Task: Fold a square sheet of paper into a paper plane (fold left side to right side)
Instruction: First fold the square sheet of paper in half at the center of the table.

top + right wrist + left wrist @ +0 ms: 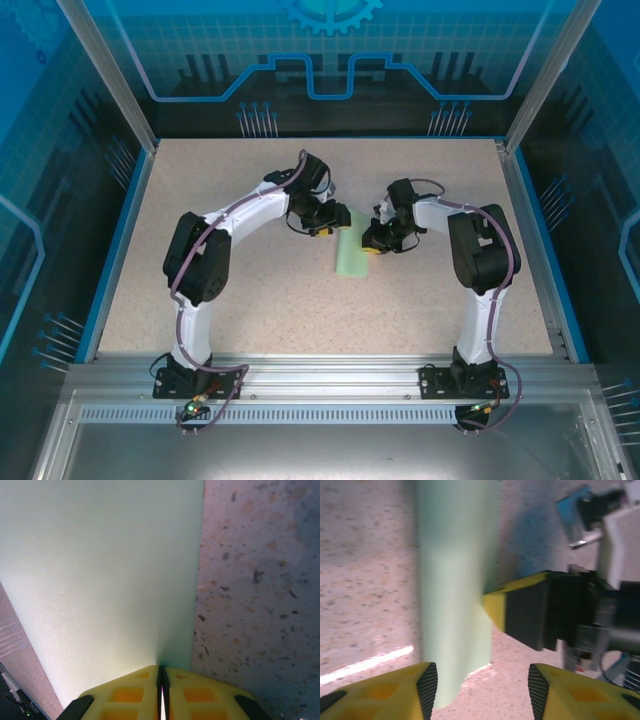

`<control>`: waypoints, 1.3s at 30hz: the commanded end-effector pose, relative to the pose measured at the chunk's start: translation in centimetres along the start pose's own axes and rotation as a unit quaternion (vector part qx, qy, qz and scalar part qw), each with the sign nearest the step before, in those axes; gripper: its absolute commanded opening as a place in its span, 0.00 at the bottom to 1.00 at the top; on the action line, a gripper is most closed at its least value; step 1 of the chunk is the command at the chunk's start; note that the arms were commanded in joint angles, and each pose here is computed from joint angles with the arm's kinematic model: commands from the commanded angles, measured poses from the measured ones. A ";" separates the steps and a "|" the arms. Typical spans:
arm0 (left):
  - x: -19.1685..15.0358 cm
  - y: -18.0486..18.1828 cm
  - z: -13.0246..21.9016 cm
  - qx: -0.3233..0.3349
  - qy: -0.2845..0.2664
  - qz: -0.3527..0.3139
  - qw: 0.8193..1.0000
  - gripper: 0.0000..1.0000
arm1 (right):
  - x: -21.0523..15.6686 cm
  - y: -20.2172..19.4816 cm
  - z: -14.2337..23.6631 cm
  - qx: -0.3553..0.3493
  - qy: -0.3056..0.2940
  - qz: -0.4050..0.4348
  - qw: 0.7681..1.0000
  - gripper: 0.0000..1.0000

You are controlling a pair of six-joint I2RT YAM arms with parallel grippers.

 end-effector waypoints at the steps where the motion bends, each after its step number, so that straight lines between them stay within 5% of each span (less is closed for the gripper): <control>1: -0.8 -1.3 -1.5 -0.055 0.025 0.001 0.998 0.51 | -0.7 -1.6 -1.7 -0.042 0.023 -0.015 0.999 0.12; 10: -1.2 -0.4 -4.8 -0.060 0.052 0.026 0.996 0.46 | -0.8 -1.5 -1.8 -0.044 0.025 -0.013 0.999 0.12; 29: -4.1 4.7 -8.0 0.032 0.090 0.063 0.993 0.44 | -0.7 -1.3 -1.8 -0.044 0.027 -0.006 0.999 0.13; 39: -6.1 6.3 -8.6 0.041 0.105 0.085 0.990 0.39 | -0.1 3.2 2.5 0.041 -0.011 0.046 0.998 0.13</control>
Point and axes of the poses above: each hand's point on the last joint's axis, 136 mm out from that joint toward the fingers, its own z axis back along the fingers, its own y axis along the line the jaws close on, x = y × z, the point moved 5 cm from there along z, back along the fingers, and after that the axes turned 12 degrees about -z, right-handed, at the moved point
